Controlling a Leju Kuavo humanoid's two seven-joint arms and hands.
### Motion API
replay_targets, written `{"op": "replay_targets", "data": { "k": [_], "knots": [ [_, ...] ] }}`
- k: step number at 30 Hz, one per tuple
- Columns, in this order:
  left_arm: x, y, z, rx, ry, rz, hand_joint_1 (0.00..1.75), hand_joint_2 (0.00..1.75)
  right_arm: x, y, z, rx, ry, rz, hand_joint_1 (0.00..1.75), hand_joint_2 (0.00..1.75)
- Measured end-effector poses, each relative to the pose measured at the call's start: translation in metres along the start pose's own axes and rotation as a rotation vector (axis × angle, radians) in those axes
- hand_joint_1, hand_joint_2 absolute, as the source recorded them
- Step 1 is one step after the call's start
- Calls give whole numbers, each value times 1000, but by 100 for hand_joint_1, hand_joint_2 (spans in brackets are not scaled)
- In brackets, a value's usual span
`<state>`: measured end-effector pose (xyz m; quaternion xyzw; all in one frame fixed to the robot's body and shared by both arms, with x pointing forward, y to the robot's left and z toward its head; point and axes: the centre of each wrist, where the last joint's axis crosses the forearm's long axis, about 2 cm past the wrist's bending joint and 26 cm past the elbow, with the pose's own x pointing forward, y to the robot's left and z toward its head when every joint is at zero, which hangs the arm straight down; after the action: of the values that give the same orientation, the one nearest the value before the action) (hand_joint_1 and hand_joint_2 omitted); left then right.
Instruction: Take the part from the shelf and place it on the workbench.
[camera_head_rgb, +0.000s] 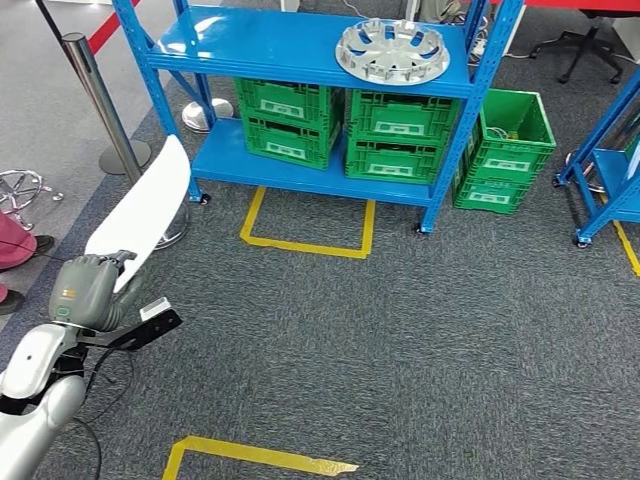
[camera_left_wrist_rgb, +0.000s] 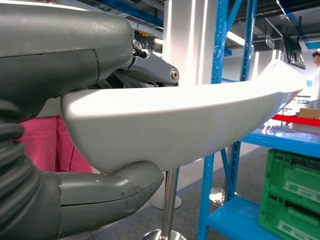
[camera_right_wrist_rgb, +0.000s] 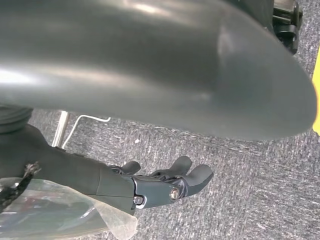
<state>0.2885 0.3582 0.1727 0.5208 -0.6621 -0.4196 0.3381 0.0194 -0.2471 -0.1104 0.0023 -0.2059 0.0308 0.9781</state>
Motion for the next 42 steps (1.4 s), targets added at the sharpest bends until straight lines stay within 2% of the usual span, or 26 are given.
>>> {"op": "replay_targets", "data": {
  "k": [42],
  "knots": [
    [-15,6,4,-19,35,-34,175,175,5,2,-1,-45,-2,45,0,0]
  ]
}}
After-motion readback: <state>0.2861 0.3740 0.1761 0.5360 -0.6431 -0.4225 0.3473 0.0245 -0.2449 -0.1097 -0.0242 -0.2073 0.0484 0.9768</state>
